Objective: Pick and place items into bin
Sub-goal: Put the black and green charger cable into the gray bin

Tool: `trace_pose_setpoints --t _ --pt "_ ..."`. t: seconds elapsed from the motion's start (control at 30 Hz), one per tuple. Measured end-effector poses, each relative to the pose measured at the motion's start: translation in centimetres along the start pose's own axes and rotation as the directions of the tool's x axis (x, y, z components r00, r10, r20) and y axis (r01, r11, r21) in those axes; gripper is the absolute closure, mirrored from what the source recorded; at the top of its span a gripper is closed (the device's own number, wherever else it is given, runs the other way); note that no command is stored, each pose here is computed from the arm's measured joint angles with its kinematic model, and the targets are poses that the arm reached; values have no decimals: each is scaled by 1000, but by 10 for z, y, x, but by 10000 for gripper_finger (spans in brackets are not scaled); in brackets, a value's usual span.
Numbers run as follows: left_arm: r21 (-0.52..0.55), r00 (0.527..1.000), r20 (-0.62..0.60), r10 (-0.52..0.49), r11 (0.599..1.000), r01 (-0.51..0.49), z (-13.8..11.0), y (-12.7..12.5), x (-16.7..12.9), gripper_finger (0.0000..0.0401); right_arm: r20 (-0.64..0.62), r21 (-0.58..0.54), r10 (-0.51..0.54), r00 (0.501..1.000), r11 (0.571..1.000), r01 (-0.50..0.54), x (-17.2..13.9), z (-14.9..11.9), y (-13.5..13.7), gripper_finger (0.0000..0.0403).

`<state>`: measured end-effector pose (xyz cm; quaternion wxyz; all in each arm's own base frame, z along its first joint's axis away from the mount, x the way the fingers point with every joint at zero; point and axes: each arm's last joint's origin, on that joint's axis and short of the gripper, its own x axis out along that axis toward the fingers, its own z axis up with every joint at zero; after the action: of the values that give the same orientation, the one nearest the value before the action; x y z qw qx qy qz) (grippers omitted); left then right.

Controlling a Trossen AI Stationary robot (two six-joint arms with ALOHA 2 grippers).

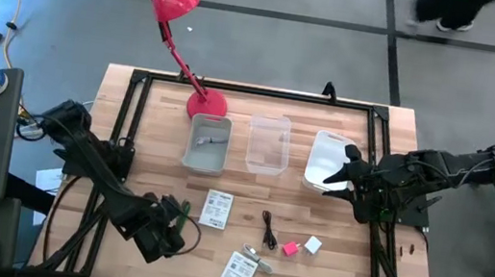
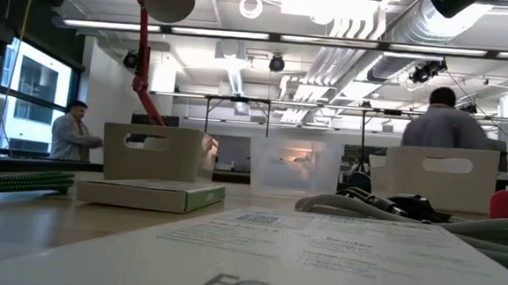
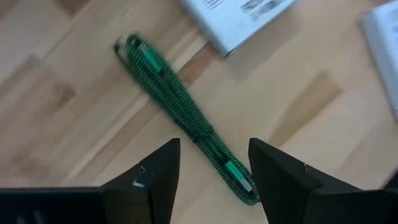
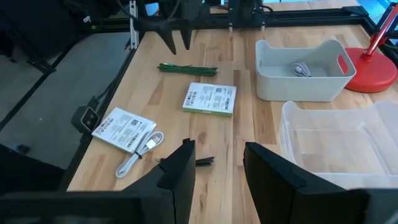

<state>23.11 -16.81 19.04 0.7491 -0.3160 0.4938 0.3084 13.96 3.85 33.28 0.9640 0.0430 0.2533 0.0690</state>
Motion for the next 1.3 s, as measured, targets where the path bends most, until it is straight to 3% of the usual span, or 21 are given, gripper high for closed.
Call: trace_pose_setpoints --t 0.33,0.5,0.83,1.07,1.3 --pt "-75 999 39 -16 997 18 25 -6 15 186 -15 -16 -5 1000 1000 5 0 -1 0 275" --pt "-44 999 -34 -2 999 1 34 -3 19 183 -14 -11 -3 1000 1000 3 0 -1 0 275" --pt "-171 980 -122 159 969 -178 43 15 21 168 -20 10 -4 1000 1000 4 0 -2 0 275" --pt "-169 973 -118 199 961 -217 50 17 29 134 -23 9 -5 1000 1000 5 0 -2 0 275" --pt "-118 977 -127 173 975 -188 58 11 46 121 -47 7 -9 999 1000 10 -1 -5 -1 275"
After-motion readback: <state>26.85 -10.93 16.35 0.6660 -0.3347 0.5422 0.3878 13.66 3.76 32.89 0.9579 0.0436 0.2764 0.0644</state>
